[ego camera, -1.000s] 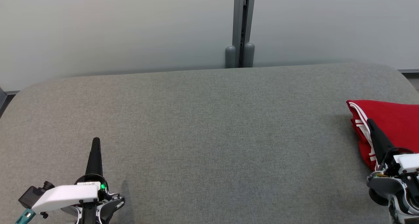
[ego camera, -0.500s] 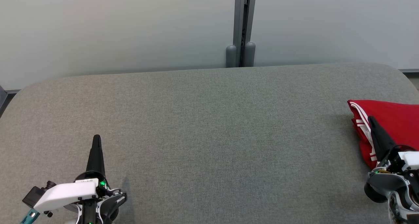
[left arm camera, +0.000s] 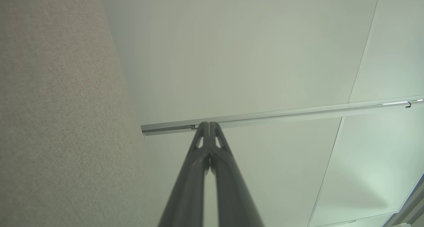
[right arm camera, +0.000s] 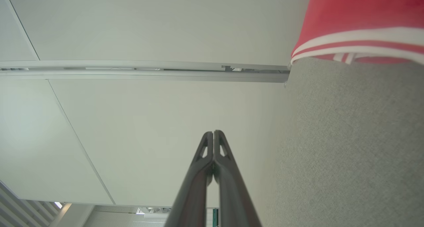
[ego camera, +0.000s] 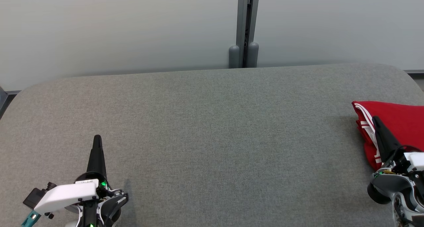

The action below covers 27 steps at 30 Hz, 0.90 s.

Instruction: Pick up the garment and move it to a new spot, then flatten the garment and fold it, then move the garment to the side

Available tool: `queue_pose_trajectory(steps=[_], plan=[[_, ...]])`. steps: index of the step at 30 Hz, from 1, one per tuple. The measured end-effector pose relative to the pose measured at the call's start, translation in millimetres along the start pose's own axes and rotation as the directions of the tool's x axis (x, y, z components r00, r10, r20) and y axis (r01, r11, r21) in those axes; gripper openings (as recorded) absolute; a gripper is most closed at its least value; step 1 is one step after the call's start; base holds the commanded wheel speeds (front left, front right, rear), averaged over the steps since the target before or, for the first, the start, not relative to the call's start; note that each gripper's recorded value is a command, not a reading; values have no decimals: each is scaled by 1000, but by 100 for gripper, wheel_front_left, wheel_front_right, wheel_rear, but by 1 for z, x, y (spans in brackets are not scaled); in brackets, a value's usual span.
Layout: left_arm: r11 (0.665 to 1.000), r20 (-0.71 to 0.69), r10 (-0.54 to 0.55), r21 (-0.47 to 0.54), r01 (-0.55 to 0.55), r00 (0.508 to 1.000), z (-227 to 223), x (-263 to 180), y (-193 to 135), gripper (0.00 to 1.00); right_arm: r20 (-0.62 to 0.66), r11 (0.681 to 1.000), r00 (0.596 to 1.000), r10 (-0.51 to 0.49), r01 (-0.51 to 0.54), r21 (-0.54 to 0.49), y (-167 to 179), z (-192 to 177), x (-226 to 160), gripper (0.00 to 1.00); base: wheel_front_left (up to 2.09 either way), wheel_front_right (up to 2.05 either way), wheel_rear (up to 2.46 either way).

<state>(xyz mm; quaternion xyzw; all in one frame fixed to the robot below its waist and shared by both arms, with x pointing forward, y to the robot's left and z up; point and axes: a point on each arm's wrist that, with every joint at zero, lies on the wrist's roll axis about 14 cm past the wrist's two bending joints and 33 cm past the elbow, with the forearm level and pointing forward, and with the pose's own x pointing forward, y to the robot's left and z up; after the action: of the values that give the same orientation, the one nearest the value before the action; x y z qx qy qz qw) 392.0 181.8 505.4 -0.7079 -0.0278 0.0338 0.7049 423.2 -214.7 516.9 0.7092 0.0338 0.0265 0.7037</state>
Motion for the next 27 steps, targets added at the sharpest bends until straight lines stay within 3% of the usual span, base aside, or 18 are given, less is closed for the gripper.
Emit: queue_pose_trajectory(steps=[27], plan=[[1000,0,0,0,0,1000,0,0,0,0,0,1000,1000,0,0,0,0,0,0,0,0,0,0]])
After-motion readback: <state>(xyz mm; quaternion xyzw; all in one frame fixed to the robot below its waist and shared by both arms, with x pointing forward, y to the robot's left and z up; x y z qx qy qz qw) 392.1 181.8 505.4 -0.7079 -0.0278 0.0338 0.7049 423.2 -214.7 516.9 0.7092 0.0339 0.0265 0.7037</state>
